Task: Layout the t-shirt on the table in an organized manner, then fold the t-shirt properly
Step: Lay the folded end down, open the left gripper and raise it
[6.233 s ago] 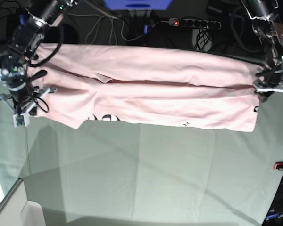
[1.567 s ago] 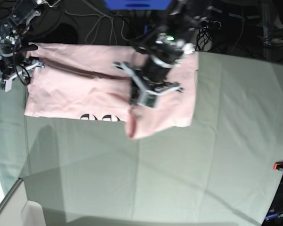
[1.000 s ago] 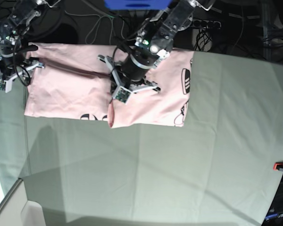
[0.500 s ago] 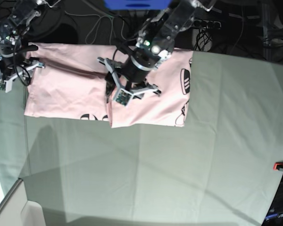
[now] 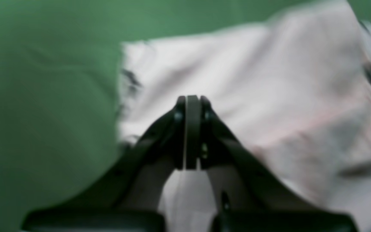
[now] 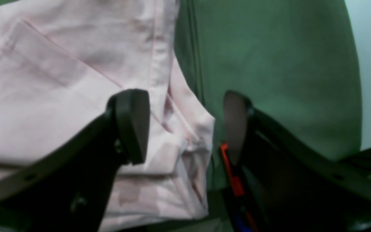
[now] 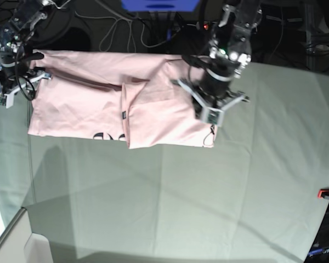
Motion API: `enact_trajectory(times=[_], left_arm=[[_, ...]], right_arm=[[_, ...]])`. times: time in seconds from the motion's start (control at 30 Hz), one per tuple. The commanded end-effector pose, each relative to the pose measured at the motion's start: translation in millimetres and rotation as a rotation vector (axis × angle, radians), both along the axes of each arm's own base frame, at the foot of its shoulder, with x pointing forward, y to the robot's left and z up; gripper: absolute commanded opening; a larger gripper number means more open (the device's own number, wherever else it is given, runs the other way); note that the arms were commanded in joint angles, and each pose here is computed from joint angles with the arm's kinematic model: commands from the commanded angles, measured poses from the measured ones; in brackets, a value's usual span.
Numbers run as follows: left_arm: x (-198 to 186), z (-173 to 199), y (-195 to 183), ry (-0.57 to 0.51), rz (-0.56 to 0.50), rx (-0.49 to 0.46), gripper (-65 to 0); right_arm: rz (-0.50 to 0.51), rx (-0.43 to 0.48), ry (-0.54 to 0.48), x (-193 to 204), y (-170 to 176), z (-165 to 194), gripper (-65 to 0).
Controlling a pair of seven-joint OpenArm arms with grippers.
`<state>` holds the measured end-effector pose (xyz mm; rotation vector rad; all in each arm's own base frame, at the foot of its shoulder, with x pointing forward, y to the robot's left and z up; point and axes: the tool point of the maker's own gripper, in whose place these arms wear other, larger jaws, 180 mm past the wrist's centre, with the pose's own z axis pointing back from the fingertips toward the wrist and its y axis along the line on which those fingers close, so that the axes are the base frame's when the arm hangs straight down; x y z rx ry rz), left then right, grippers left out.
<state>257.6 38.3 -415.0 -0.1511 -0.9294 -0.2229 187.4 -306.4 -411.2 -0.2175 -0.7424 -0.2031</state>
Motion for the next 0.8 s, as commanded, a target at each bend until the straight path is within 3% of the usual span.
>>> enact_trajectory(times=[0.0,0.13,0.3,0.57,0.77], left_arm=[[-1,5,-15,-0.027,-0.035,-0.020,-65.0],[-39,-29,-60,0.123,-0.237,0.026,-65.0],[-58,-2,-103,0.049,-0.422,0.006,-65.0],[-42,64,-116,-0.123,-0.424,-0.085,-65.0],[-26,61,-89,-0.119,-0.344,-0.055,-65.0]], right_arm=[[0.002,-0.021,-0.046,8,-5,12,-28.4],[0.002,-0.021,-0.047,9,-5,12,-28.4],[0.000,-0.021,-0.048,9,-5,12,-28.4],[-0.006,-0.023,-0.047,7,-6,12,-28.4],[-0.005,-0.021,-0.038,4,-6,10,-28.4]])
